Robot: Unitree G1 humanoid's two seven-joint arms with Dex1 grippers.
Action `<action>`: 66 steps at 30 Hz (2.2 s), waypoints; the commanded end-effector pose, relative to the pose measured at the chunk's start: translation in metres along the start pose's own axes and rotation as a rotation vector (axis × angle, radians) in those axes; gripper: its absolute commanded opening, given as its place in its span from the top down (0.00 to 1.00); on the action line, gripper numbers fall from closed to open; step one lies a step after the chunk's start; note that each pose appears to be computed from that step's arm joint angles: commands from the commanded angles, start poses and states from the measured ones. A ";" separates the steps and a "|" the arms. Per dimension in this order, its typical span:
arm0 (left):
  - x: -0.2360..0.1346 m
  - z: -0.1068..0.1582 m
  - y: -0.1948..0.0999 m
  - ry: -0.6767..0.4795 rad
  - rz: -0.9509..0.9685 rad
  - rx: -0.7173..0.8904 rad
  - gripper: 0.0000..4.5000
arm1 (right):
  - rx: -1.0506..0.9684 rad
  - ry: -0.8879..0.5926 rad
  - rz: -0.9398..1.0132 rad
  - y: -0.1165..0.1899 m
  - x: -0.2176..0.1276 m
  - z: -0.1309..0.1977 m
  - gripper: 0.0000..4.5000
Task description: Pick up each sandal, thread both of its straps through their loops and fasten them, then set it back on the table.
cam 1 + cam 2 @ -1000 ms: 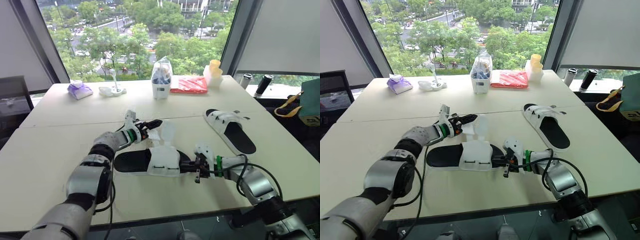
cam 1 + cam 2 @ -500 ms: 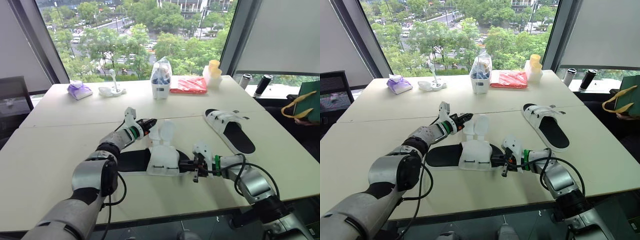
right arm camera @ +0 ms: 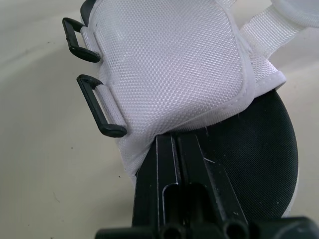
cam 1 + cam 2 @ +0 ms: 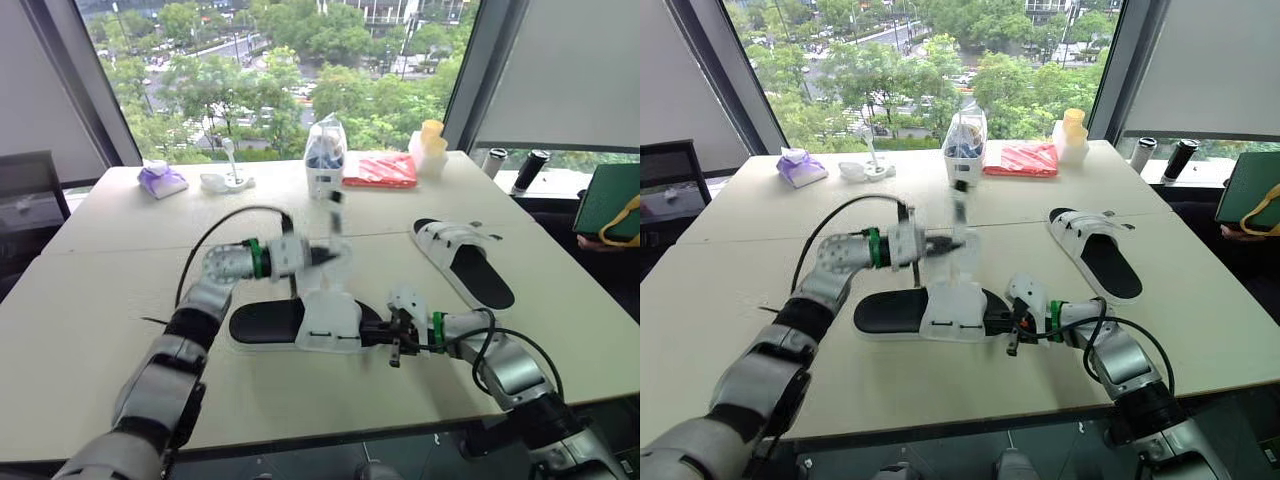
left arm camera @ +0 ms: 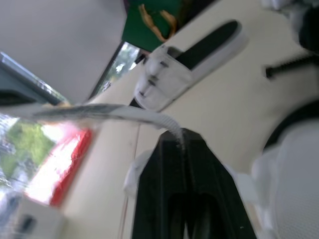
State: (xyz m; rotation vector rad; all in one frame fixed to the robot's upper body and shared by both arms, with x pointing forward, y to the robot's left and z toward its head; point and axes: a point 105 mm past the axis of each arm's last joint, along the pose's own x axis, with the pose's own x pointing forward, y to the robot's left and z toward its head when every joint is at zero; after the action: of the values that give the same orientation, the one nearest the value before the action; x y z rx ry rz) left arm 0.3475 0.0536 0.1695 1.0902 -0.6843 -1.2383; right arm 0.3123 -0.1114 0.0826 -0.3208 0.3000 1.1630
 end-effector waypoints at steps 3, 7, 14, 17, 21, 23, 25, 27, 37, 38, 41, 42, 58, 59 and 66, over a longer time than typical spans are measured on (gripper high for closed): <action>-0.015 0.004 -0.007 0.003 -0.043 0.383 0.99 | 0.075 0.101 0.011 0.004 0.003 -0.033 1.00; -0.013 -0.002 0.008 0.034 0.070 0.451 0.99 | 0.078 0.112 0.005 0.003 0.002 -0.037 1.00; -0.012 -0.004 0.020 0.031 0.160 0.535 0.72 | 0.081 0.126 0.006 0.001 0.001 -0.041 1.00; -0.014 -0.003 0.018 0.015 0.166 0.548 0.37 | 0.084 0.133 0.011 0.002 0.001 -0.044 1.00; -0.022 -0.007 0.011 0.028 0.151 0.512 0.04 | 0.086 0.140 0.019 0.004 0.002 -0.047 1.00; -0.029 -0.010 0.010 0.043 0.155 0.477 0.04 | 0.086 0.140 0.021 0.004 0.002 -0.047 1.00; -0.040 -0.014 0.012 0.077 0.199 0.390 0.04 | 0.085 0.141 0.024 0.004 0.002 -0.047 1.00; -0.055 -0.023 0.014 0.142 0.280 0.247 0.04 | 0.083 0.141 0.026 0.002 0.004 -0.046 1.00; -0.080 0.018 0.031 -0.035 0.470 -1.278 0.04 | 0.092 0.129 0.035 0.004 0.009 -0.046 1.00; -0.080 0.024 0.031 -0.050 0.461 -1.317 0.04 | 0.093 0.129 0.038 0.005 0.010 -0.046 1.00; -0.071 0.046 0.014 -0.049 0.326 -1.442 0.04 | 0.092 0.126 0.051 0.007 0.014 -0.046 1.00; -0.070 0.050 0.011 -0.042 0.298 -1.462 0.04 | 0.092 0.125 0.053 0.008 0.015 -0.045 1.00; -0.018 0.017 -0.015 0.055 0.052 -1.409 0.04 | 0.096 0.101 0.049 0.005 0.032 -0.040 1.00; -0.015 0.015 -0.014 0.061 0.032 -1.408 0.04 | 0.095 0.102 0.047 0.005 0.032 -0.040 1.00; 0.004 0.008 -0.018 0.103 -0.010 -1.353 0.33 | 0.091 0.091 0.031 0.001 0.037 -0.037 1.00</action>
State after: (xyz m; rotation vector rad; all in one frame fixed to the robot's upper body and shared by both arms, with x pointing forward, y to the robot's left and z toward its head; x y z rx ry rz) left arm 0.3325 0.0499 0.1435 -0.0288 0.3496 -1.2522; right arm 0.3283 -0.0880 0.0756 -0.2770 0.2641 1.2075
